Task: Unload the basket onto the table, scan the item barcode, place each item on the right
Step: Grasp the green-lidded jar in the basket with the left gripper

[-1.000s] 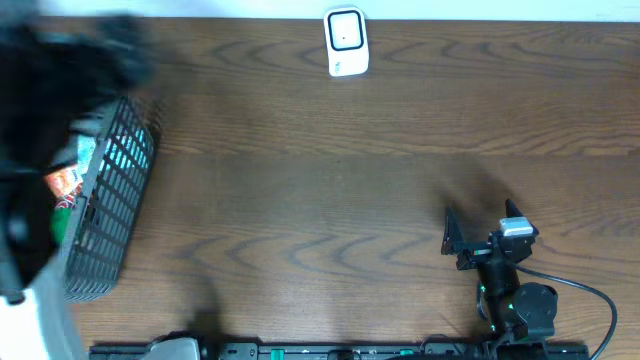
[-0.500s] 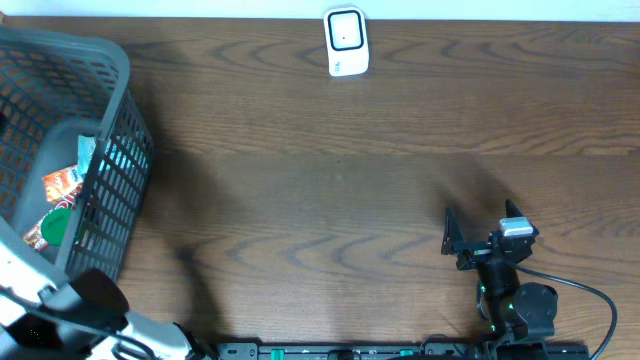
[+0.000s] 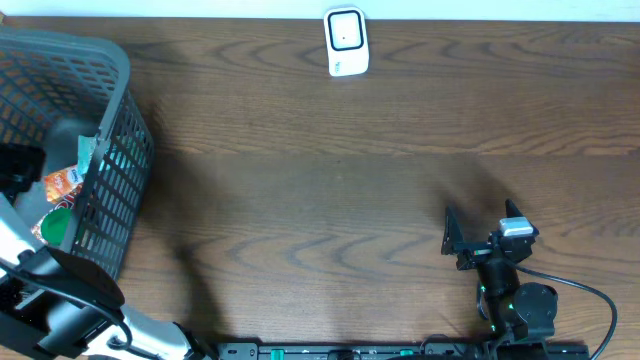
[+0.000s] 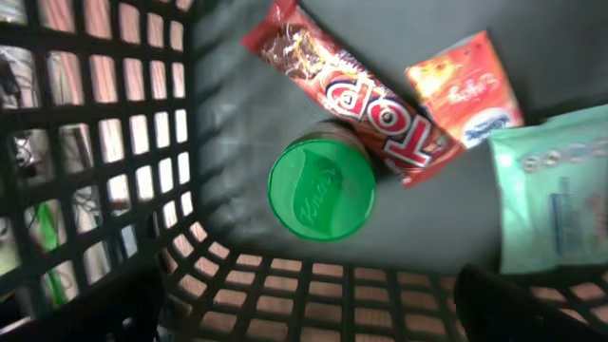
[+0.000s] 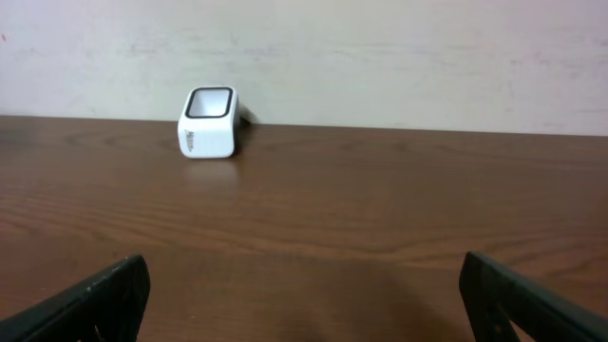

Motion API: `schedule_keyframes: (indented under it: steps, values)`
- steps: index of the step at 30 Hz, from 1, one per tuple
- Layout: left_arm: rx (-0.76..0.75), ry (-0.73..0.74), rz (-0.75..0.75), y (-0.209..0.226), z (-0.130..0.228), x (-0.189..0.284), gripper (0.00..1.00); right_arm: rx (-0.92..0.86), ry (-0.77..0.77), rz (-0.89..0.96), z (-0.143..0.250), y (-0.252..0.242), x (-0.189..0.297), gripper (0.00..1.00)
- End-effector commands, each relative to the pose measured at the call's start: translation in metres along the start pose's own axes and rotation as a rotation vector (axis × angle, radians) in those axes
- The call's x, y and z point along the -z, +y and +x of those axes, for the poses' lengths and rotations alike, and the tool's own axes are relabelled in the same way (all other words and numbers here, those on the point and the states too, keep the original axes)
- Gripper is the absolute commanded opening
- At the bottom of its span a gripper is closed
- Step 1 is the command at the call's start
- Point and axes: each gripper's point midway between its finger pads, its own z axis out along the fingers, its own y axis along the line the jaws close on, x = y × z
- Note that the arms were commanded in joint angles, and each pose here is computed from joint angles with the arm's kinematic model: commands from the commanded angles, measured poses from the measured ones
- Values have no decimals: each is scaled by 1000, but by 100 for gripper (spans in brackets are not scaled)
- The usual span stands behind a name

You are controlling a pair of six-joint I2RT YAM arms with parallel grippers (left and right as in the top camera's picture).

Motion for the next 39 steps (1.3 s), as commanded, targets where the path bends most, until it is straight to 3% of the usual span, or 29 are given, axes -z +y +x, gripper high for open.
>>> schedule_keyframes:
  steps: [1,17,39]
  values:
    - [-19,16,-31,3,5,-20,98,10,0,5,0,-1,0,99]
    - [-64,24,-37,-4,17,-90,98,11,0,5,0,-1,0,99]
    - [-40,15,-32,5,30,-148,98,11,-1,5,0,-1,0,99]
